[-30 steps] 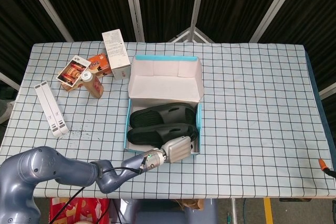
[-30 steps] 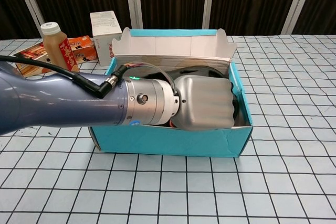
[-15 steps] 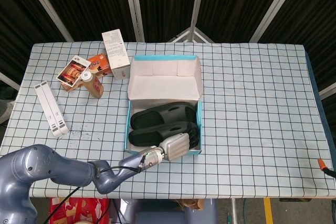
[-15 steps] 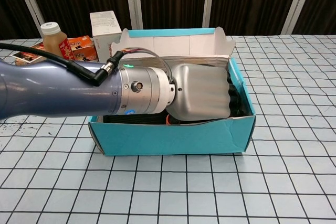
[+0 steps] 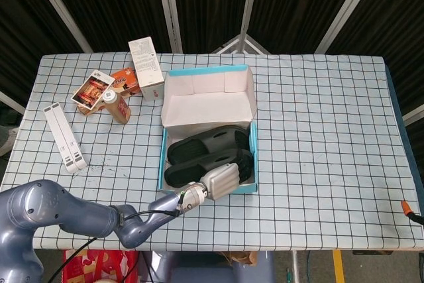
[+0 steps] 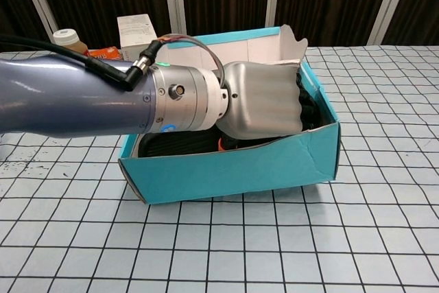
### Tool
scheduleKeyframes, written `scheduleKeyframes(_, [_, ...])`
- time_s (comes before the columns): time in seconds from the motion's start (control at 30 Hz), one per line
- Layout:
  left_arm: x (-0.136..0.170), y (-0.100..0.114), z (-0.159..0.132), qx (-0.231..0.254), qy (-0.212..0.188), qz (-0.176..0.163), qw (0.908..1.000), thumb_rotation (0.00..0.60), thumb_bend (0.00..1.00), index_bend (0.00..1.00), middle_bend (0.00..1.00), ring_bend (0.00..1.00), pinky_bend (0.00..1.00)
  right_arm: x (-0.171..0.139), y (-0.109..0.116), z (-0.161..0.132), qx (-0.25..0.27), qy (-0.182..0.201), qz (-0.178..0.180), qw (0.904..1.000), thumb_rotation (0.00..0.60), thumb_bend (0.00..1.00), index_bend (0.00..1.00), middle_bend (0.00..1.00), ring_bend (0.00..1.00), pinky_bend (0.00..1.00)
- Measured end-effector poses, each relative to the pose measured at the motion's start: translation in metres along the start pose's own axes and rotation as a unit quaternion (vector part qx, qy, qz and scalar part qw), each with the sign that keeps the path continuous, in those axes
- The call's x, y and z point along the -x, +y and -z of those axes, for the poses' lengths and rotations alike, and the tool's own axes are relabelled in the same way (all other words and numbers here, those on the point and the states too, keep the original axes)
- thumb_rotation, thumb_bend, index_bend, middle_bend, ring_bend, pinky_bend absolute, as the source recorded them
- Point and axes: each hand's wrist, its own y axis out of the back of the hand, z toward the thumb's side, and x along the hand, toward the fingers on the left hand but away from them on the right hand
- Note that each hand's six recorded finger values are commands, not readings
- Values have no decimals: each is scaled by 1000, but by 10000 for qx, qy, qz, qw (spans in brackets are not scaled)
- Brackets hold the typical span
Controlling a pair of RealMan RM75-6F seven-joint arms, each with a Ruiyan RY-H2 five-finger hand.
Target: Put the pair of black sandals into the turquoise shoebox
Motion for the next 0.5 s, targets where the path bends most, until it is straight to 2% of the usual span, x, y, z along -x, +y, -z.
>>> scheduleKeyframes(0.3, [-5,-2,-9,-27,-100,96,9999,399,186,0,60,1,172,0,1,2,23,-13,9,10000,600,318,179,200,284,193])
scheduleKeyframes(0.4, [-6,-3,-12,-14,-133,114,9998,398,104,0,38,1,172,0,1,2,28,-17,4,10000,600,318,178,200,284,194])
scheduleKeyframes(0.5, [-7,-4,-14,26,-127,140,9998,398,82,0,2,1,172,0,0,1,30,-2,-4,10000,600,318,178,200,284,193])
